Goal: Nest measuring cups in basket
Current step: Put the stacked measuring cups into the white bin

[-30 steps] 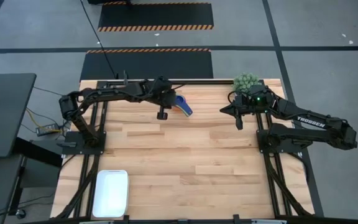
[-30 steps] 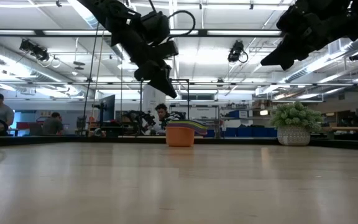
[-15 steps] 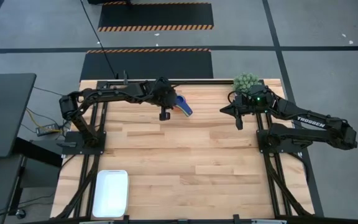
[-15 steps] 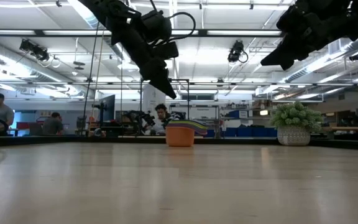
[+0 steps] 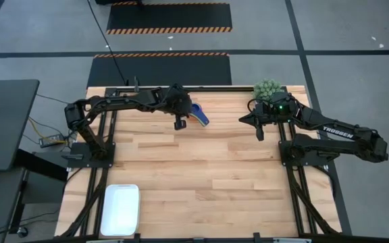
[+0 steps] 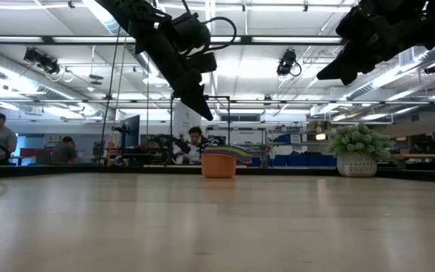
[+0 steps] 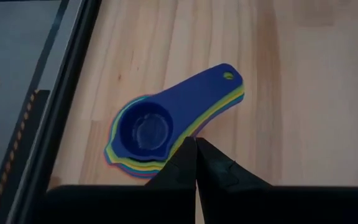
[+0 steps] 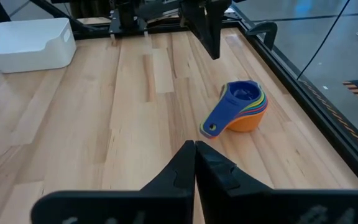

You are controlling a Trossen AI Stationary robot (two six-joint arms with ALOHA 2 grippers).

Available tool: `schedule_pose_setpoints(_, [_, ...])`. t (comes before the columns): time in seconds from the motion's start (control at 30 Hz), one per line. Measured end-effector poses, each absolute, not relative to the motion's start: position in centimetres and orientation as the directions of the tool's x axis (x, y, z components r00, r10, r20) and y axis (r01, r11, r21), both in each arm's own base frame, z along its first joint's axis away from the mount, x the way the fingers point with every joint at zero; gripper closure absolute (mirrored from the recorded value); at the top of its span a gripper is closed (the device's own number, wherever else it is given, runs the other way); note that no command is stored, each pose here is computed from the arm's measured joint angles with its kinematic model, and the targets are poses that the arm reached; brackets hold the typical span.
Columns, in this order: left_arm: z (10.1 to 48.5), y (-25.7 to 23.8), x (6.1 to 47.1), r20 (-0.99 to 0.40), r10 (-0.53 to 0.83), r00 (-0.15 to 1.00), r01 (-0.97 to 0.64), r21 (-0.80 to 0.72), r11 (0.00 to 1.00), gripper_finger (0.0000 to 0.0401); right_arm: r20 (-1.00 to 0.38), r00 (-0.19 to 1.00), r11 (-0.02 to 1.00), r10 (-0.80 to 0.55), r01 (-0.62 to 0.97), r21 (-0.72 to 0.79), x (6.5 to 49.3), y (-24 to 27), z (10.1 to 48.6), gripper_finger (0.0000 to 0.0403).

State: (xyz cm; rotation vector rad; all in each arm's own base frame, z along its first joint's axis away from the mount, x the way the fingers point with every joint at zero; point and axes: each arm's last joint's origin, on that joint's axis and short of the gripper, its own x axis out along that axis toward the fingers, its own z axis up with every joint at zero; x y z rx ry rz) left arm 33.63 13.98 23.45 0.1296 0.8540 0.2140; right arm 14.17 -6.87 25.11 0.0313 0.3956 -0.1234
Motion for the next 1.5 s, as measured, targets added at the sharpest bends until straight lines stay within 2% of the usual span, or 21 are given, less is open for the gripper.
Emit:
schedule_pose_setpoints(0.43, [23.8,13.7,34.1,-0.7,0.2,0.685,-0.106,0.176,0.979,0.039,-0.386,0.915,0.992,-0.114,0.126,0.006,14.2,-6.9,25.1,0.0385])
schedule_pose_setpoints(0.57, [23.8,13.7,34.1,-0.7,0.197,0.687,-0.123,0.154,0.98,0.035,-0.386,0.915,0.992,-0.114,0.126,0.006,14.2,-6.9,25.1,0.0385])
schedule_pose_setpoints(0.93, [23.8,13.7,34.1,-0.699,0.185,0.691,-0.132,0.13,0.983,0.0171,-0.386,0.915,0.992,-0.114,0.126,0.006,14.2,-6.9,25.1,0.0385])
schedule_pose_setpoints(1.07, [23.9,13.7,34.2,-0.687,0.198,0.699,-0.135,0.145,0.98,0.0123,-0.386,0.915,0.992,-0.114,0.126,0.006,14.2,-6.9,25.1,0.0385])
schedule_pose_setpoints(1.23, [23.9,13.7,34.3,-0.684,0.221,0.695,-0.07,0.242,0.968,0.0105,-0.387,0.915,0.992,-0.114,0.126,0.006,14.2,-6.9,25.1,0.0385])
schedule_pose_setpoints(1.33, [23.7,13.3,34.7,-0.678,0.302,0.67,-0.063,0.353,0.934,0.0104,-0.386,0.915,0.992,-0.114,0.126,0.006,14.2,-6.9,25.1,0.0385])
schedule_pose_setpoints(1.4, [23.0,13.1,35.0,-0.695,0.314,0.647,-0.063,0.361,0.93,0.0104,-0.386,0.915,0.992,-0.114,0.126,0.006,14.2,-6.9,25.1,0.0385])
schedule_pose_setpoints(1.5, [21.6,13.0,35.5,-0.728,0.263,0.634,-0.026,0.319,0.947,0.0103,-0.386,0.916,0.992,-0.114,0.126,0.006,14.2,-6.9,25.1,0.0385])
